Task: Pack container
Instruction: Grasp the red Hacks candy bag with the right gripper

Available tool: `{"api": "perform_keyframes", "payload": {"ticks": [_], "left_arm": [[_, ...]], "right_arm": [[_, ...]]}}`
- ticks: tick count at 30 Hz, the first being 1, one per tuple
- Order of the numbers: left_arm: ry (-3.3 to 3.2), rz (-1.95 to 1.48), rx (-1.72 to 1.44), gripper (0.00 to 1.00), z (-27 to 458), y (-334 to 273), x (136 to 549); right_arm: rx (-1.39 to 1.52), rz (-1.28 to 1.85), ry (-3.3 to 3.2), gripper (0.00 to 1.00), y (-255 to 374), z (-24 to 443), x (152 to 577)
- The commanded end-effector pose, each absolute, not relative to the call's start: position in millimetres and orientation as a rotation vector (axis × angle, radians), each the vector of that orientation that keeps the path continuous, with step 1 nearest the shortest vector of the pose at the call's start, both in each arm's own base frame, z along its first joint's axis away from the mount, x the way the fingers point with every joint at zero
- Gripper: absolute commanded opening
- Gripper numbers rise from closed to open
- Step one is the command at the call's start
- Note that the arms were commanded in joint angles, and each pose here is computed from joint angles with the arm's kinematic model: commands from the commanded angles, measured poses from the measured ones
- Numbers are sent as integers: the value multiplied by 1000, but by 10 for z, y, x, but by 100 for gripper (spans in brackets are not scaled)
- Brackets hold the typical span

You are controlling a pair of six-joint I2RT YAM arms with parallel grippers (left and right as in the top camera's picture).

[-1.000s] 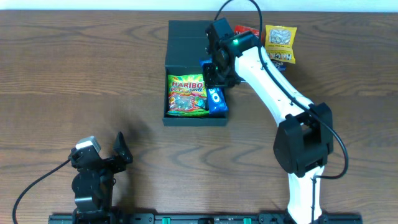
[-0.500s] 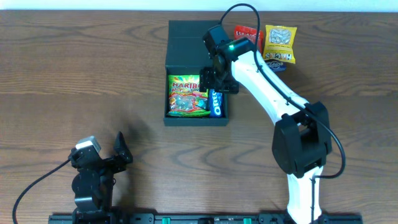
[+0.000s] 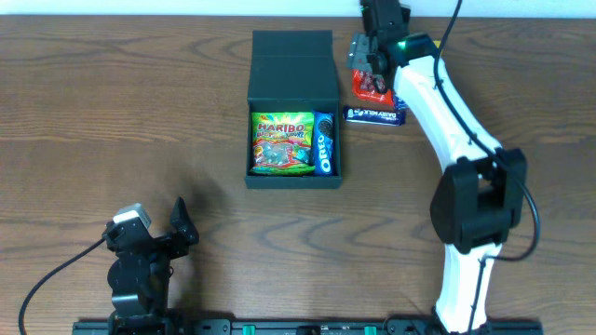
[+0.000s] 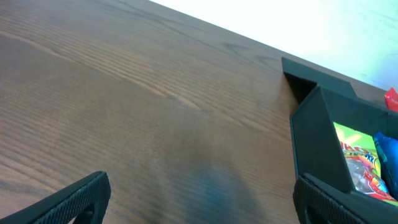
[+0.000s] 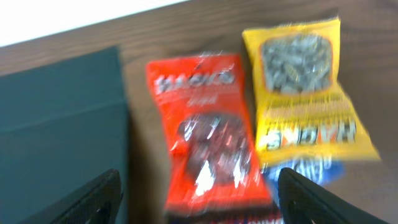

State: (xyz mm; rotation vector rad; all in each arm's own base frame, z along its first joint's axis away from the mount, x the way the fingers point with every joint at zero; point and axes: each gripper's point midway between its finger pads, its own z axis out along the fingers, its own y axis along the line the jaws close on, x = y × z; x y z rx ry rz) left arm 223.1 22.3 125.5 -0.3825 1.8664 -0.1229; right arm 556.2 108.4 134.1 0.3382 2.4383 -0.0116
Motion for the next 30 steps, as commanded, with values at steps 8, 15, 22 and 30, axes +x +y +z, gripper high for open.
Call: {"api": "perform_keyframes", "payload": {"ticks": [8,15,22,30], "left_arm": [[1884,-111,-402,95,1154,245,2223],[1884,-111,-402,95,1154,245,2223],[1884,-111,-402,95,1154,245,2223],[1884,-111,-402,95,1154,245,2223]], "right_arm": [[132,-21,2513,83,1142,482,5828],[158,-160,2589,68,943,30,5734],[156,-162,2595,29,941,45,5724],[155,-67,2486,6,1041,1103,5830]]}}
